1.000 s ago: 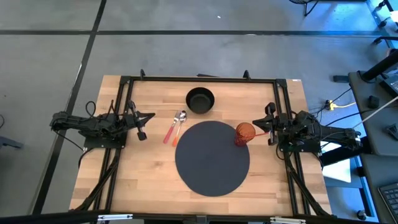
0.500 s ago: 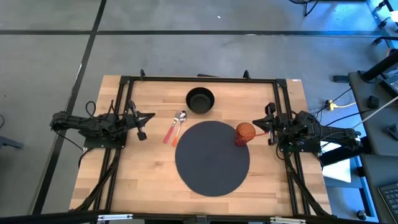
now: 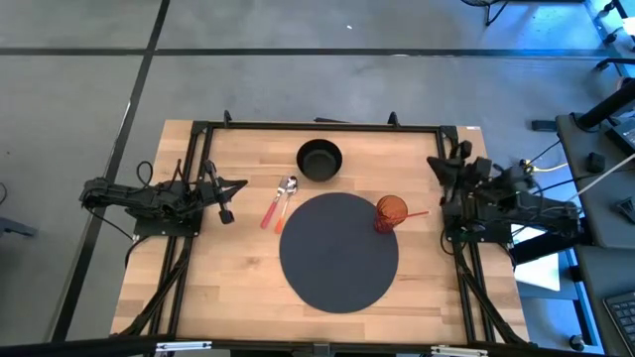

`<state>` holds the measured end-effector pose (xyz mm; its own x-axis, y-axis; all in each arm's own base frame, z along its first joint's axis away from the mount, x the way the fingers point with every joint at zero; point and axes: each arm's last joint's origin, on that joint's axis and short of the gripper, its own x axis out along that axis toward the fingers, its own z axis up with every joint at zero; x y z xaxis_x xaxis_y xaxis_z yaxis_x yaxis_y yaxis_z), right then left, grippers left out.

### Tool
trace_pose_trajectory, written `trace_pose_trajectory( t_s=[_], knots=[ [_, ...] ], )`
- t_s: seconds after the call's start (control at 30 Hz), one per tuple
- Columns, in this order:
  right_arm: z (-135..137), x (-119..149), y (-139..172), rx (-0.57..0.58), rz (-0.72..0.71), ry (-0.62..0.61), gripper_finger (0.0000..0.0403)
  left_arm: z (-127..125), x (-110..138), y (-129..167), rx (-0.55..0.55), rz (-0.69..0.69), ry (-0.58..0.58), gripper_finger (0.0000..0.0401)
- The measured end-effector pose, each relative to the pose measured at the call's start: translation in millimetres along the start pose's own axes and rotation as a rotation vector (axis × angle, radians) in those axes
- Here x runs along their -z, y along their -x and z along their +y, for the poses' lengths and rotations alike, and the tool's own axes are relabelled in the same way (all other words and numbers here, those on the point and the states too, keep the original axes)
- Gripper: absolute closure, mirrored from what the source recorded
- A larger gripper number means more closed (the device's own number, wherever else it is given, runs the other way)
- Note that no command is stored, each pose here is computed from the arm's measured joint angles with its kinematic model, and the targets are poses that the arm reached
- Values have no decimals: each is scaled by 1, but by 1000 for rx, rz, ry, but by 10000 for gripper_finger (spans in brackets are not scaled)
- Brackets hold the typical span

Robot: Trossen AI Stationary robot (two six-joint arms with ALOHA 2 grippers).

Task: Pick & Place Utensil
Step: Put the black bowl in the center of the gray mat

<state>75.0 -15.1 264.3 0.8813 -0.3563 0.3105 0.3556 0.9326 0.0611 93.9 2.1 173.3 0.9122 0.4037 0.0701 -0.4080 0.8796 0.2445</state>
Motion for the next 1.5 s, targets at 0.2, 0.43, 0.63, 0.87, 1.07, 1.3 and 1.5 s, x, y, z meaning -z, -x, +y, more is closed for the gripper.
trace_pose_trajectory(
  t_s=[0.2,0.43,0.63,0.87,1.07,1.3,1.5],
  knots=[
    [10,-43,-36,-41,127,11,395,0,0,0,0,0,-1,398],
    [39,-68,-137,-98,437,158,394,0,0,0,0,0,0,398],
    [59,-41,-231,-148,840,270,384,0,0,0,8,-4,27,398],
    [62,21,-307,-145,1162,421,320,-2,-1,0,60,-15,116,398],
    [54,69,-341,-194,1288,511,228,-3,-1,0,115,-27,128,398],
    [36,120,-351,-223,1390,564,164,-4,-1,0,138,-28,183,398],
    [19,148,-352,-207,1461,487,161,-4,-1,0,138,-27,200,398]
  ],
)
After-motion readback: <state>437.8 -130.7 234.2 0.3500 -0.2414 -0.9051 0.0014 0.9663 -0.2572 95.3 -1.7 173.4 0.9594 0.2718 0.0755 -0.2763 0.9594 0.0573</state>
